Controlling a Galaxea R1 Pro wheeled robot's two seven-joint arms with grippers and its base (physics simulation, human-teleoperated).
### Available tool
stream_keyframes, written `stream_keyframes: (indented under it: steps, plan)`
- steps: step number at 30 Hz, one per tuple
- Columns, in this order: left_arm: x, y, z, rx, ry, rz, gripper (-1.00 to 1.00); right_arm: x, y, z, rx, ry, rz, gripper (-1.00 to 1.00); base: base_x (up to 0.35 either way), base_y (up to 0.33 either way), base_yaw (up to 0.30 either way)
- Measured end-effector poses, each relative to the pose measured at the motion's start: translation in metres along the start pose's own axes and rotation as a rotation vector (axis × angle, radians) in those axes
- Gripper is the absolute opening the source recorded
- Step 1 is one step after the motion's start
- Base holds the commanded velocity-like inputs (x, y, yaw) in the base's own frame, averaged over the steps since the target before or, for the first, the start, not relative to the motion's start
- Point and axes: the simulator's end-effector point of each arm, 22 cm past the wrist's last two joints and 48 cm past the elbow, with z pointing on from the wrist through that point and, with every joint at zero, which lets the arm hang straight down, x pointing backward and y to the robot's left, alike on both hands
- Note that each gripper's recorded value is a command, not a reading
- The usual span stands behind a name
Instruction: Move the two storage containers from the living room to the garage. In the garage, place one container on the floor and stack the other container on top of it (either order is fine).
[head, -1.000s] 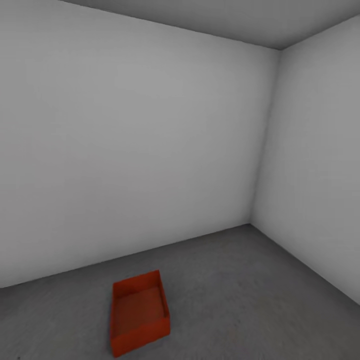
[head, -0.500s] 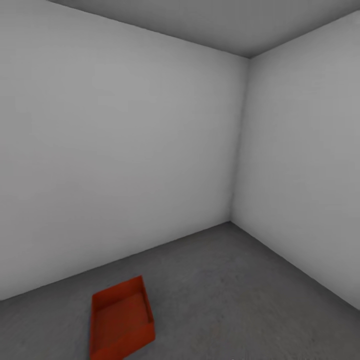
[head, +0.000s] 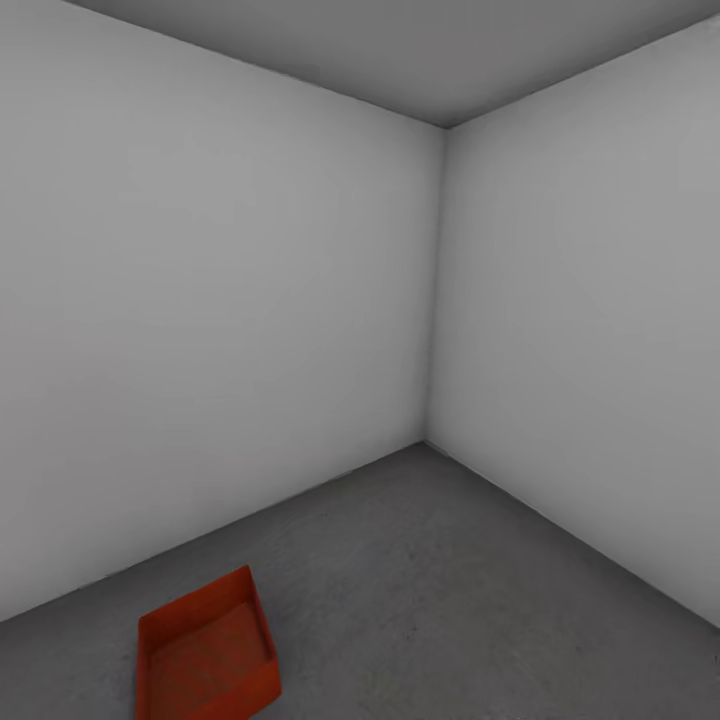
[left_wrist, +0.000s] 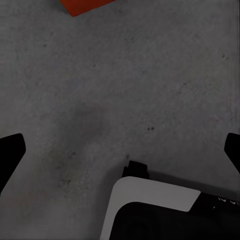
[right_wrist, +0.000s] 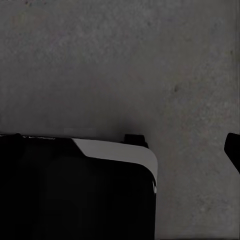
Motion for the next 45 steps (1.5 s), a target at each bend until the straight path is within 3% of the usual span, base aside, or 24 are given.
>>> stream_keyframes:
  steps: [45]
  plan:
    - [-0.0006,-0.0001,-0.0001,0.000,-0.001,-0.001,1.00,-0.0005,0.0037,-0.0001,-0.017,-0.001,0.001,1.00,0.000,0.000,-0.288]
